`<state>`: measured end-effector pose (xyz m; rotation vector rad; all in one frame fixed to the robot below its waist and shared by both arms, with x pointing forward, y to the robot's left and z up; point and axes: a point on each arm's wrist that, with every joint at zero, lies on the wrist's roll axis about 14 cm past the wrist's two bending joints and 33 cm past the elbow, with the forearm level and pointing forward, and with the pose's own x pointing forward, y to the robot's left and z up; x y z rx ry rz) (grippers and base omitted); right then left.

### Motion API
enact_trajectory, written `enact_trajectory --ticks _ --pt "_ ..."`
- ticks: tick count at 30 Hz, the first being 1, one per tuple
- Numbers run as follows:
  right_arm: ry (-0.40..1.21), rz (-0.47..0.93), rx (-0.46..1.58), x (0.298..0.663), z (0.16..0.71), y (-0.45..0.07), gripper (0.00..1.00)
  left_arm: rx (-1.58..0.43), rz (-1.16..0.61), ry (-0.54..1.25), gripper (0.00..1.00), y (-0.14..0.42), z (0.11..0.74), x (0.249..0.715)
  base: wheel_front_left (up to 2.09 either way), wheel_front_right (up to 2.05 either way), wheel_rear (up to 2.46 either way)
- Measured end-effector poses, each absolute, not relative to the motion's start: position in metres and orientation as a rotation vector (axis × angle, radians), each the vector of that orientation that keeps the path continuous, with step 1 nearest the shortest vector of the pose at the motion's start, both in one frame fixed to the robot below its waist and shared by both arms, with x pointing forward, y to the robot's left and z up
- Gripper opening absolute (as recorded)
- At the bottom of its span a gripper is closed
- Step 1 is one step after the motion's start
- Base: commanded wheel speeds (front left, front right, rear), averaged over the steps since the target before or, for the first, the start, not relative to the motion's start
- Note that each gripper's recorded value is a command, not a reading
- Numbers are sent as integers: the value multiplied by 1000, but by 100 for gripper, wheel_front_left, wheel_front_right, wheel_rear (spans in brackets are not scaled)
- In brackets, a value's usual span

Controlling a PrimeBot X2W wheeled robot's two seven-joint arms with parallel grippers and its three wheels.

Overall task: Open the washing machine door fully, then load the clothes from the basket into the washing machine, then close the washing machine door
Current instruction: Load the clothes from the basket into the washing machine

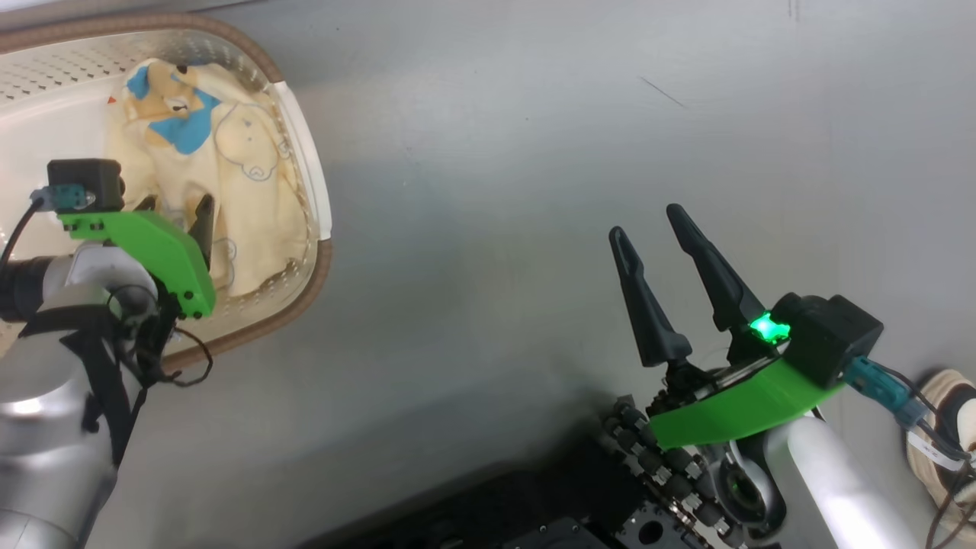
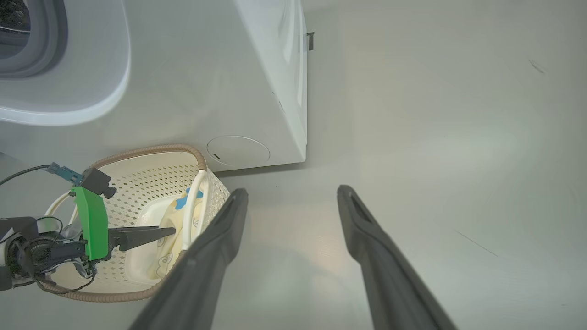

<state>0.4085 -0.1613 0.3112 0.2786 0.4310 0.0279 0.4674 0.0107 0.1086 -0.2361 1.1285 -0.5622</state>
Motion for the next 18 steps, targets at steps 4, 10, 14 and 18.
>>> enact_trajectory --ticks 4,10,14,18 --pt "447 25 277 407 306 -162 100 -246 -566 1130 100 6 102 470 0 0 0" --pt "462 19 273 405 301 -163 100 -244 -572 1155 100 4 90 462 0 0 0" --pt "466 14 270 404 300 -164 100 -235 -579 1162 100 2 86 459 0 0 0" --pt "466 11 267 403 301 -165 100 -239 -583 1139 100 -2 88 465 0 0 0"
